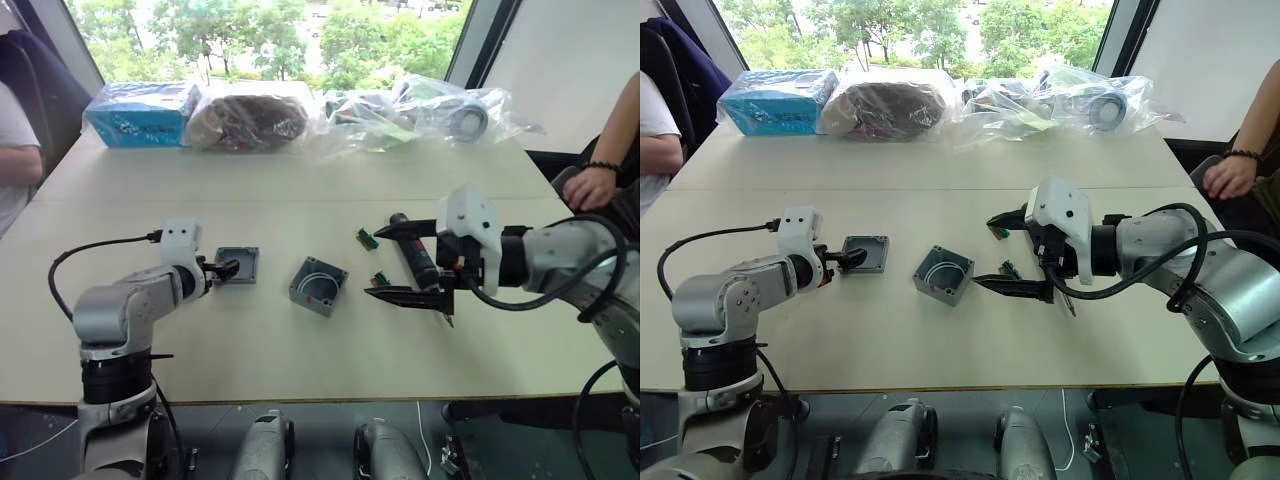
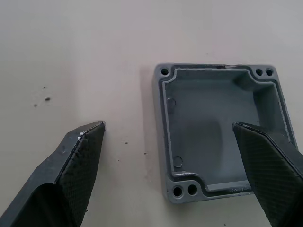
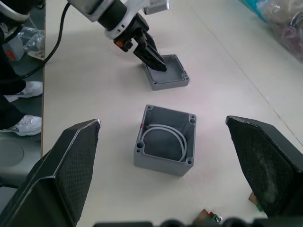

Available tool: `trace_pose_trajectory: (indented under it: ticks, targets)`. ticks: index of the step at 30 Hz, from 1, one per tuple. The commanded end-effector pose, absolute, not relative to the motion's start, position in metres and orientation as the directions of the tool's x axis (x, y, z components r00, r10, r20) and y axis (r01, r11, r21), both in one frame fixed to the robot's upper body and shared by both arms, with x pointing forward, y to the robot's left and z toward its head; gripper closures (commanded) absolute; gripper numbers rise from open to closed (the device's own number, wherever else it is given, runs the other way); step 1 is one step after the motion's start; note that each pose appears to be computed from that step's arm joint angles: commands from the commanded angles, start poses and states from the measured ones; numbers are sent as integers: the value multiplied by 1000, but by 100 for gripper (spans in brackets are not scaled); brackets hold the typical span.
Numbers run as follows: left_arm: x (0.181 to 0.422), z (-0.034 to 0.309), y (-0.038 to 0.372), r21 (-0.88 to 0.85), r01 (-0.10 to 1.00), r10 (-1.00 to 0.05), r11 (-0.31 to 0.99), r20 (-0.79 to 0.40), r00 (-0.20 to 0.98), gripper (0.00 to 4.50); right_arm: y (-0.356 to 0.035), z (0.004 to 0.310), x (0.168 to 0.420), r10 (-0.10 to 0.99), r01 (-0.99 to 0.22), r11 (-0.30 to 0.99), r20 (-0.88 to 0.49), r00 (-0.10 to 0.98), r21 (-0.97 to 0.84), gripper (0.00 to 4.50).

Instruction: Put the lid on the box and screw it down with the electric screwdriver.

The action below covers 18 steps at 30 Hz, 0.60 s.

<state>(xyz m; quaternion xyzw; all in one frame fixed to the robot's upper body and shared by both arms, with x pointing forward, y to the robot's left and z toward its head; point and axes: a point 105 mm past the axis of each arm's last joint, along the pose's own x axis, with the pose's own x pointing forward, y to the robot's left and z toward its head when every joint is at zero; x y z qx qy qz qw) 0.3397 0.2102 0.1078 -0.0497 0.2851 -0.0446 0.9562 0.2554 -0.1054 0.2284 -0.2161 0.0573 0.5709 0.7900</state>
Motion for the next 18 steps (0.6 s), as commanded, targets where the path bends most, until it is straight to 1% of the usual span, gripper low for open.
trace_pose_trajectory:
  ticks: [1,2,3,5,6,9,10,12,13,14,15,16,17,18]
  targets:
    - [337,99,225,-102,-23,-39,995,-571,820,85,-104,242,251,887,-916,249,-304,346,-316,0]
    - [336,98,227,-97,-29,-32,995,-573,819,115,-104,242,251,887,-916,250,-305,347,-315,0]
    - [336,97,228,-101,-40,-26,994,-577,816,167,-105,242,251,885,-914,254,-306,352,-315,0]
    - [335,96,230,-105,-49,-22,993,-586,810,251,-106,242,251,880,-911,265,-308,363,-316,0]
    - [336,97,232,-112,-50,-25,992,-586,810,302,-107,241,251,877,-909,273,-308,369,-314,0]
    - [339,102,236,-124,-49,-31,991,-576,817,416,-108,238,250,873,-909,291,-305,380,-300,0]
    - [341,104,238,-125,-50,-31,991,-571,821,440,-108,237,249,872,-909,296,-305,383,-295,0]
    - [346,111,239,-127,-34,-41,991,-548,835,440,-108,236,247,874,-910,311,-294,387,-273,0]
    - [350,116,236,-126,2,-69,992,-530,845,440,-108,236,247,876,-911,318,-287,388,-262,0]
    - [357,135,224,-149,95,-153,984,-445,882,440,-109,237,247,878,-911,338,-269,395,-234,0]
    - [362,149,214,-160,164,-214,973,-383,899,440,-110,237,247,879,-911,352,-258,401,-215,0]
    - [365,172,199,-178,264,-305,948,-271,913,440,-110,240,249,885,-912,377,-229,405,-160,0]
    - [366,188,190,-184,326,-360,927,-195,912,440,-110,242,250,888,-913,390,-211,408,-121,0]
    - [363,211,171,-172,437,-455,883,-81,887,440,-110,245,255,888,-905,422,-180,424,-51,0]
